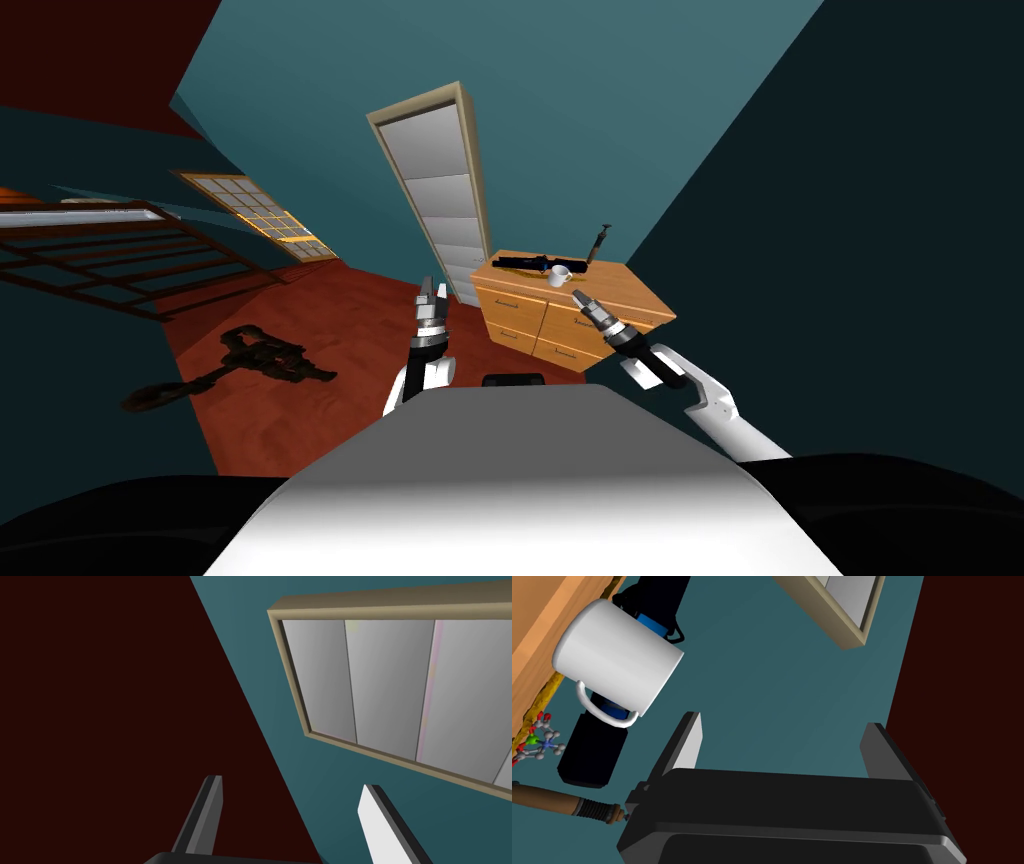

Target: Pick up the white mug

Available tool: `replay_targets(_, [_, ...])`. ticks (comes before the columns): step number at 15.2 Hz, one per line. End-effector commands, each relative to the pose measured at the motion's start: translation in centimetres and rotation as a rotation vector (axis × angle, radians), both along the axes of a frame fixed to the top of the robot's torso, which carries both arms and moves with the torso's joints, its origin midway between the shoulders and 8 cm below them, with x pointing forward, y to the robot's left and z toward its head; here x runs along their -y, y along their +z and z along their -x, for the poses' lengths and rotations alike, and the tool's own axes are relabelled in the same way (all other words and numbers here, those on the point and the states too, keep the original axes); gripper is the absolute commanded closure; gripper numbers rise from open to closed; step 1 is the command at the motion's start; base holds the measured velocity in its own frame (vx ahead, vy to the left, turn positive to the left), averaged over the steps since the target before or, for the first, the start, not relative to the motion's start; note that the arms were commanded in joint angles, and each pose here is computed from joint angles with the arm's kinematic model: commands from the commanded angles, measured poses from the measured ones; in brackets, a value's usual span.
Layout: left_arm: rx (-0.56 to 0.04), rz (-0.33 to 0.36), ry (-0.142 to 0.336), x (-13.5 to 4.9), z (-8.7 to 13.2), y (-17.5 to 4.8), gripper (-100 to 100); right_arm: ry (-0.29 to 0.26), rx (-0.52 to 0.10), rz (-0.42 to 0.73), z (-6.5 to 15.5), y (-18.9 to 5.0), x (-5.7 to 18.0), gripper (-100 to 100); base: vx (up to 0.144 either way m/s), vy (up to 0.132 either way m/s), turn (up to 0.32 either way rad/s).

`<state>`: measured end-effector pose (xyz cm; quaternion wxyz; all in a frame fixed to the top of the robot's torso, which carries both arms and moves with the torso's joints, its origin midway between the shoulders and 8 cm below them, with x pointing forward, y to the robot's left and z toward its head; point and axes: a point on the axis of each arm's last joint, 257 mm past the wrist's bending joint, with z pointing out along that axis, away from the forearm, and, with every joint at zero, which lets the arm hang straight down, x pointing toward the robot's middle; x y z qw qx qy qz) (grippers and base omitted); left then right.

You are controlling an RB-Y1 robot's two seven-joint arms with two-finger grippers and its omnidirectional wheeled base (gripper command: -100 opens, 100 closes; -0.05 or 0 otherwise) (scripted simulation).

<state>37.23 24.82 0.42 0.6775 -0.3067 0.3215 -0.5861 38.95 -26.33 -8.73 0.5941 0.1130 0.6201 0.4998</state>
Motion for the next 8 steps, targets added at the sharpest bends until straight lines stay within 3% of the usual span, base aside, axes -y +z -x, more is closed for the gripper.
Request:
replay_targets(1, [0.0,0.0,0.0,0.0,0.0,0.0,0,0.014,-0.018,0.04,-0.21,-0.46,0.26,-100,-0.008,-0.027,0.116])
replay_targets(8, [0.0,0.0,0.0,0.0,0.0,0.0,0,0.054,-0.069,0.16,-0.74,-1.45,1.19,-100,-0.007,-0.022,0.06])
